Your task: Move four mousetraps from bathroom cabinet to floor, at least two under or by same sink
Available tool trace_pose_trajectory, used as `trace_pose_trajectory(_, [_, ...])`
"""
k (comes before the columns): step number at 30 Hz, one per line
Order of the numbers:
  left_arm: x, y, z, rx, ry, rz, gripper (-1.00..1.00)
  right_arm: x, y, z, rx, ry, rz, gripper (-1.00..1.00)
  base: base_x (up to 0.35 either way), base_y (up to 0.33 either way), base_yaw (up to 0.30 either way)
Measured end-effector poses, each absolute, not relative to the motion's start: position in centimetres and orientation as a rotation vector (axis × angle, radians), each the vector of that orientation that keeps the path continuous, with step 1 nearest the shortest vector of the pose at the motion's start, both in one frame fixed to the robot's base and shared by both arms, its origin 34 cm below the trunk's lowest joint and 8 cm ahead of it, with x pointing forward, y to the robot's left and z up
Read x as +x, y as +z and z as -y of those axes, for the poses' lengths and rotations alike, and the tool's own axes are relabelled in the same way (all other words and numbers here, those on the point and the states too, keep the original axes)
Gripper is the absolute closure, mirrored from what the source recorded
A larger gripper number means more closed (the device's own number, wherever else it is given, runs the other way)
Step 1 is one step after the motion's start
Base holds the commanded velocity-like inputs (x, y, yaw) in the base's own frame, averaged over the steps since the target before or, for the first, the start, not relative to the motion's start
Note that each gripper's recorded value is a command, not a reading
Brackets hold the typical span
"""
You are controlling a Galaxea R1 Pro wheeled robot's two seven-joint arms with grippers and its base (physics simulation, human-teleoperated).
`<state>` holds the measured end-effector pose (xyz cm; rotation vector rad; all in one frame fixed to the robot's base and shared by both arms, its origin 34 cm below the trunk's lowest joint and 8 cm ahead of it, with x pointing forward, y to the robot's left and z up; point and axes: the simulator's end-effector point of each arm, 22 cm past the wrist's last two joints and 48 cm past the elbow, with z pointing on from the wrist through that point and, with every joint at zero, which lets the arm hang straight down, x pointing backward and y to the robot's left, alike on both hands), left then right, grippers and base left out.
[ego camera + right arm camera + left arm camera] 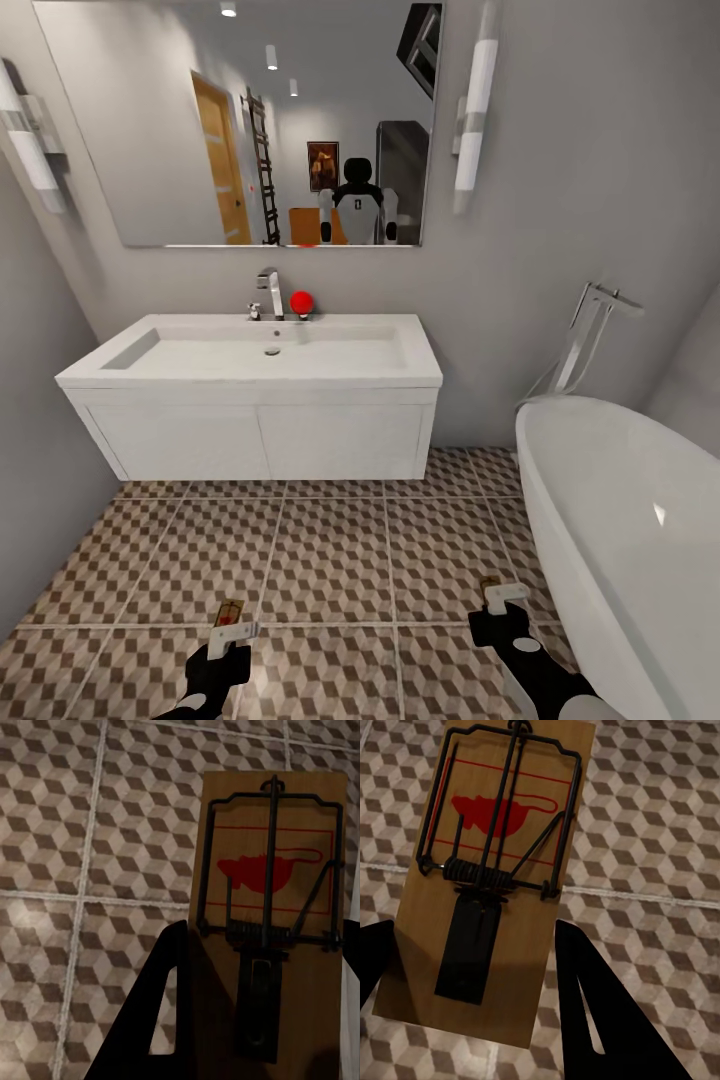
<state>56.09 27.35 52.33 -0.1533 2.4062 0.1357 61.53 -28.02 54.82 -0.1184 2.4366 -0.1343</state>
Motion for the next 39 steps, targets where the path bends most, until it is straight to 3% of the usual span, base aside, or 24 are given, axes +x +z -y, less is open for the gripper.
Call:
trace_pose_trajectory(16, [56.09, 52.34, -27.34, -0.152, 0.136, -2.406, 1.0, 61.54, 54.84, 28.02, -0.119, -0.134, -2.436, 1.0, 0.007, 0.0, 0.043])
trace_pose_trajectory(39, [56.09, 52.35, -27.34, -0.151, 0.136, -2.406, 1.0, 61.36, 54.72, 27.44, -0.123, -0.125, -2.438, 1.0, 0.124, 0.0, 0.0])
